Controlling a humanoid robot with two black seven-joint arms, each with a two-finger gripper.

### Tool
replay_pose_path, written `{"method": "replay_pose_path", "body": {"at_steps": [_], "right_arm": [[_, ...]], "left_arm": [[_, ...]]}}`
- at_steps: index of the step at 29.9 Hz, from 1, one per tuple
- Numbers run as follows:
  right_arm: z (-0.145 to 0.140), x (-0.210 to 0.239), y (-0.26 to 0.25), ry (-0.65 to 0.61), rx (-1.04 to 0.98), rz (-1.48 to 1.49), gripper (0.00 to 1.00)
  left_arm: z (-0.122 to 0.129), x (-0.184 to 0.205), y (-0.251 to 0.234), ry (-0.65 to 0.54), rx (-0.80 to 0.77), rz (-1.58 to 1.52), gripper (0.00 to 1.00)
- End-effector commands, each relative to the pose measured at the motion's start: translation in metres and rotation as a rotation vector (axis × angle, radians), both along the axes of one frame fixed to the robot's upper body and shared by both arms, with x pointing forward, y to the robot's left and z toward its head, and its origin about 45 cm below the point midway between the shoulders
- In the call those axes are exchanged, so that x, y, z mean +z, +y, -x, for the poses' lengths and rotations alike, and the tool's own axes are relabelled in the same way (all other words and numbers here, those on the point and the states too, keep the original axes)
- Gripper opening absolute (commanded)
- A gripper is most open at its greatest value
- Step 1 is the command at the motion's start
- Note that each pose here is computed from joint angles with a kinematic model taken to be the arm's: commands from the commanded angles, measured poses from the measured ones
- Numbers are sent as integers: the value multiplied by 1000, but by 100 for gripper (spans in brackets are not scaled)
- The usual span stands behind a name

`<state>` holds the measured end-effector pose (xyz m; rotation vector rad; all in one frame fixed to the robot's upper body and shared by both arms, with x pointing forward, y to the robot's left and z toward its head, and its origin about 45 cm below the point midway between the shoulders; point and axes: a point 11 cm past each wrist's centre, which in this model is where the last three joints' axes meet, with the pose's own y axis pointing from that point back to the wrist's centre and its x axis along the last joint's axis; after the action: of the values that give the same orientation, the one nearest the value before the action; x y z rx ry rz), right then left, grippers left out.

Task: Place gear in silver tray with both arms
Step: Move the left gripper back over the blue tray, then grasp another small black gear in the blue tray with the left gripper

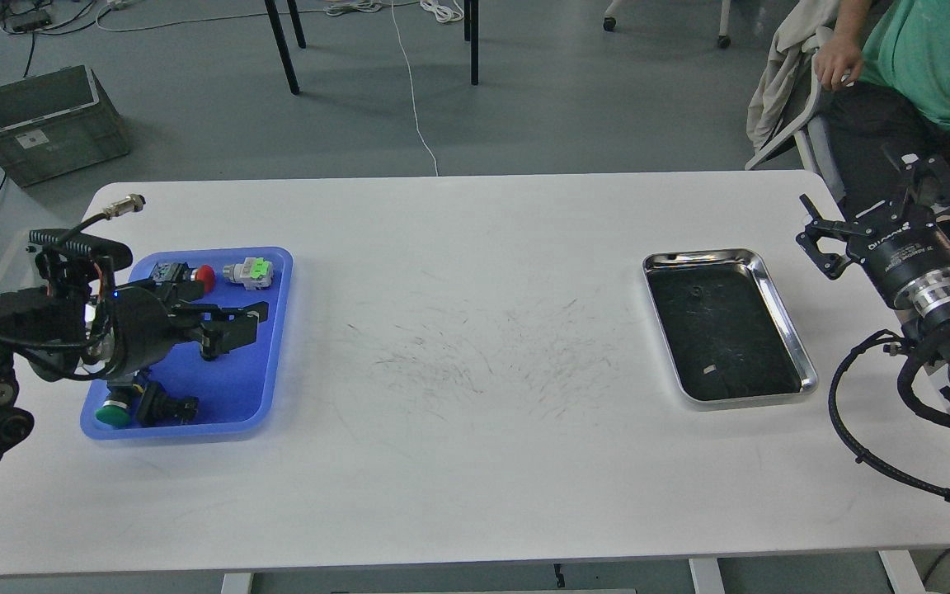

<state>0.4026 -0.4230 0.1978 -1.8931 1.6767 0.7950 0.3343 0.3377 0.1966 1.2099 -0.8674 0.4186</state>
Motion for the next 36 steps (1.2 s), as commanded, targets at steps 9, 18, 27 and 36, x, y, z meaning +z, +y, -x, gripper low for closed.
{"method": "replay_pose_path", "body": {"at_steps": [9, 18, 27, 36], "right_arm": [[-2, 1, -4, 7, -4, 27, 98], [-2, 0, -7, 11, -8, 33, 98], [-1, -2, -13, 19, -26, 42, 98], [0, -4, -14, 24, -27, 43, 98]], "left_arm": [[-2, -58, 25, 42, 53, -87, 95], [-3, -72, 42, 65, 104, -108, 92], [-4, -83, 44, 82, 128, -108, 77], [0, -90, 44, 112, 117, -119, 56]]}}
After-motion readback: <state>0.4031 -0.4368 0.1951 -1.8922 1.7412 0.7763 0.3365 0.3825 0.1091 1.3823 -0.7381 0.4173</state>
